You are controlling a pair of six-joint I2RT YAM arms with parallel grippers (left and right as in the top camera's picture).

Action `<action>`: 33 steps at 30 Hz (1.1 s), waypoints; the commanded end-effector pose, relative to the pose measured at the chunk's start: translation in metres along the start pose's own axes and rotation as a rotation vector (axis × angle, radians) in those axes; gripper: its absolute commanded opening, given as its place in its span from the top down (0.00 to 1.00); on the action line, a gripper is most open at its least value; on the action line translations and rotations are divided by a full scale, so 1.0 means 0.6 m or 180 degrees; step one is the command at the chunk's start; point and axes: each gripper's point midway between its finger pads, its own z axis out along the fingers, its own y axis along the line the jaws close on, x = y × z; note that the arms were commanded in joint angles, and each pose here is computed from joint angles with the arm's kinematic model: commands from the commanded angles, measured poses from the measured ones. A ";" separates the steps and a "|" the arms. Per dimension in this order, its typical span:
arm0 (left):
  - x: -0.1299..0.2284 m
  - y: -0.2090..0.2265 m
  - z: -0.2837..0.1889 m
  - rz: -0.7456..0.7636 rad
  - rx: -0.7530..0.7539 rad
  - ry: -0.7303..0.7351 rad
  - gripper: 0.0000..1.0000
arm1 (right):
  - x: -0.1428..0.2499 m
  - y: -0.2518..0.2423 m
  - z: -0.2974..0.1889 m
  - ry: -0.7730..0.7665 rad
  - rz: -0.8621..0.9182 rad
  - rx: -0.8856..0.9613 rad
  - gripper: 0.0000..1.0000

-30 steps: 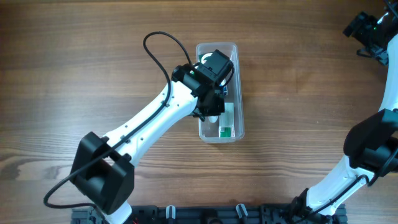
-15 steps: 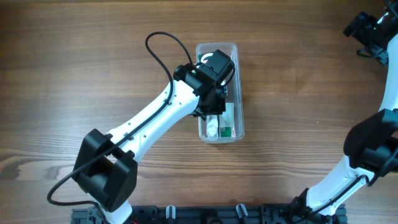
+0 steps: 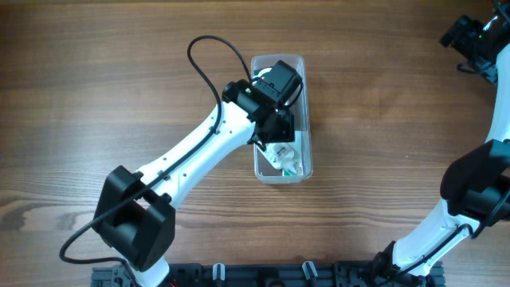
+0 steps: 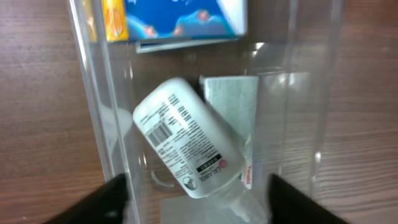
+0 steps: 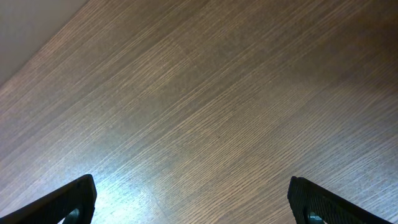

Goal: Pack container
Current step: 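Open the left gripper and retract the left arm to rest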

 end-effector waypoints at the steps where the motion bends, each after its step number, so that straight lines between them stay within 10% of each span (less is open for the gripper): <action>1: -0.039 -0.024 -0.055 0.0283 0.0139 -0.0315 0.03 | 0.001 -0.002 0.008 0.0014 0.0033 0.0034 0.00; 12: -0.083 0.110 -0.311 -0.0228 0.0147 -0.1361 0.00 | 0.001 -0.002 0.008 0.0014 0.0033 0.0034 0.00; 33: 0.005 0.178 -0.323 -0.0087 -0.0288 -0.1140 0.00 | 0.001 -0.002 0.008 0.0012 0.0033 0.0034 0.00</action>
